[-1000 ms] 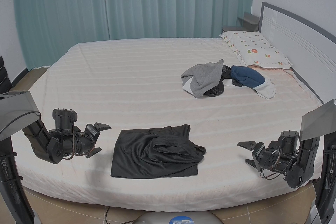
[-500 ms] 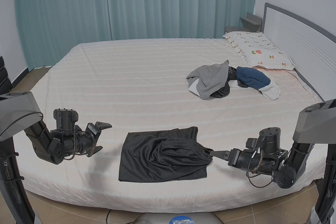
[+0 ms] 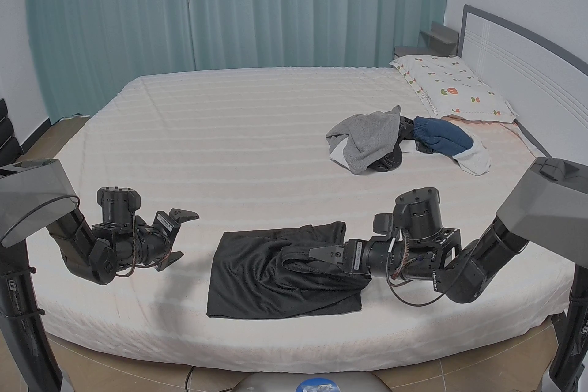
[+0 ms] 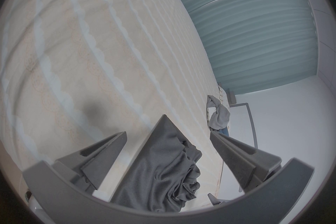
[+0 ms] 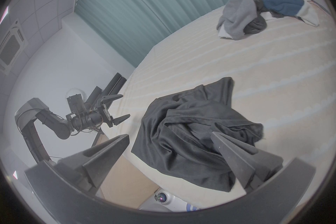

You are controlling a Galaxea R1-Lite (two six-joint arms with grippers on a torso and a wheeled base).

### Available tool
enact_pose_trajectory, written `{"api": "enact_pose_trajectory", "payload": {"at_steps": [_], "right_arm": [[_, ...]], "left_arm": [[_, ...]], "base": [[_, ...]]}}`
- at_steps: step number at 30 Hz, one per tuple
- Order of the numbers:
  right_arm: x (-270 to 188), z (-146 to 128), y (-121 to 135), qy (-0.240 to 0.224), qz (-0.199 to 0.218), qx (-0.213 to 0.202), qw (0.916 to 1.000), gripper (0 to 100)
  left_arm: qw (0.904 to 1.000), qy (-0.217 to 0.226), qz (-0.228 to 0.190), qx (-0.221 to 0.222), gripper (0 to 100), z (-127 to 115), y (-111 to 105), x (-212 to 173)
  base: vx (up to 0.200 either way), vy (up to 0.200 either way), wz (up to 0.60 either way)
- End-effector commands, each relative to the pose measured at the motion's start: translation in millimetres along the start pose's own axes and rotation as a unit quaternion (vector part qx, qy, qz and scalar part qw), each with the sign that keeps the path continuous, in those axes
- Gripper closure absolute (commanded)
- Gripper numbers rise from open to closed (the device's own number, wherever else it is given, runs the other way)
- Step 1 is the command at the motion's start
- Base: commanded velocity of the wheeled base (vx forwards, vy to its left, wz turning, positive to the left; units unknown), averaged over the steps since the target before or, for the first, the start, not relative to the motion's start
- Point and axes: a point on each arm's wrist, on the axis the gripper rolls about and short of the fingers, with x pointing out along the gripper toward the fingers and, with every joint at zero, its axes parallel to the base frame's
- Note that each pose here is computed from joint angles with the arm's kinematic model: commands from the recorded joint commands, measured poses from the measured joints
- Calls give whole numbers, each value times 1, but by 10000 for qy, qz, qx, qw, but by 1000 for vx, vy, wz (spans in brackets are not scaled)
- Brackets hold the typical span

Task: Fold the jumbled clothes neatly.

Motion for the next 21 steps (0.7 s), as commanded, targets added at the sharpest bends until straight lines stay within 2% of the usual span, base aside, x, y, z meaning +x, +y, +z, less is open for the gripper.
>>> {"api": "enact_pose_trajectory", "payload": {"at_steps": [1, 9, 21], "right_arm": [[17, -8, 3, 129, 66, -63, 9999, 0], [31, -15, 9, 186, 183, -141, 9996, 0], [42, -23, -4, 191, 205, -234, 9993, 0]], "left_arm": [[10000, 4, 15, -8, 0, 0, 1, 1], [10000, -22, 7, -23, 0, 1, 1, 0], [10000, -25, 17, -33, 0, 1, 1, 0]], "base": [[0, 0, 0], [0, 0, 0], [0, 0, 0]]}}
